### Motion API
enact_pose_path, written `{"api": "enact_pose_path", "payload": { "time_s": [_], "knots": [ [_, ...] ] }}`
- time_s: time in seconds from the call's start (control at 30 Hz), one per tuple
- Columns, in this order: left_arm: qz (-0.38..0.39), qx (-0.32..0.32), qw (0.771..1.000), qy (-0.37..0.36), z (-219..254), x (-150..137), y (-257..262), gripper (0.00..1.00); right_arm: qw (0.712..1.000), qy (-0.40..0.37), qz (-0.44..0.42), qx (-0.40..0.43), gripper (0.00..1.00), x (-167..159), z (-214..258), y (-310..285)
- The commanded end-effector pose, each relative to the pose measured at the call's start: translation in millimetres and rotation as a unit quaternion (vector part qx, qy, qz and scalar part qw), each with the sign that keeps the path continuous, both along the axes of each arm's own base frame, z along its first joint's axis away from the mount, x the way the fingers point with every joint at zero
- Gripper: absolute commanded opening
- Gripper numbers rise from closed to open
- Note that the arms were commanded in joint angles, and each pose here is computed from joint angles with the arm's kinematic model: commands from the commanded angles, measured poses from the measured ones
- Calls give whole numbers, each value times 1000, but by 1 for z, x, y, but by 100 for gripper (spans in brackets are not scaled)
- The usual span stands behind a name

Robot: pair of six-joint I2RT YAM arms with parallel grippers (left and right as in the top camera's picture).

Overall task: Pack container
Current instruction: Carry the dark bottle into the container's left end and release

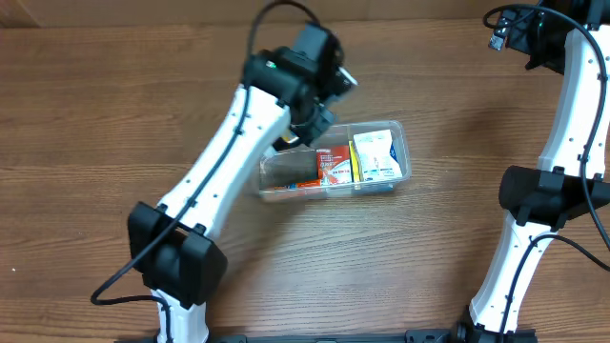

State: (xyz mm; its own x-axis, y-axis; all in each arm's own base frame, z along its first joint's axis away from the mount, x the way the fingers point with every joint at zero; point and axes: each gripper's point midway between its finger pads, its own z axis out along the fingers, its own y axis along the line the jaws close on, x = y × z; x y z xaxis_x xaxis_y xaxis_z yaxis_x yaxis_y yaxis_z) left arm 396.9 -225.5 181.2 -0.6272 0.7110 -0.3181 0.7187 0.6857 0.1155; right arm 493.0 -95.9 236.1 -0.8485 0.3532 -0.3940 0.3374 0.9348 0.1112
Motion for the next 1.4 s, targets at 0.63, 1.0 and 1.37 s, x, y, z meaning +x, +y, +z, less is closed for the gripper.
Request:
{"api": "enact_pose_path", "payload": {
  "time_s": [0.63,1.0,1.37],
  "knots": [
    [-249,97,964,2,-110,-21,2,44,1000,-20,-1,-3,100,1,14,1],
    [-242,95,966,-1,-111,-17,6,63,1000,-20,-1,-3,100,1,14,1],
    [-242,94,966,-5,-110,-15,5,66,1000,-20,-1,-3,100,1,14,1]
  ]
}}
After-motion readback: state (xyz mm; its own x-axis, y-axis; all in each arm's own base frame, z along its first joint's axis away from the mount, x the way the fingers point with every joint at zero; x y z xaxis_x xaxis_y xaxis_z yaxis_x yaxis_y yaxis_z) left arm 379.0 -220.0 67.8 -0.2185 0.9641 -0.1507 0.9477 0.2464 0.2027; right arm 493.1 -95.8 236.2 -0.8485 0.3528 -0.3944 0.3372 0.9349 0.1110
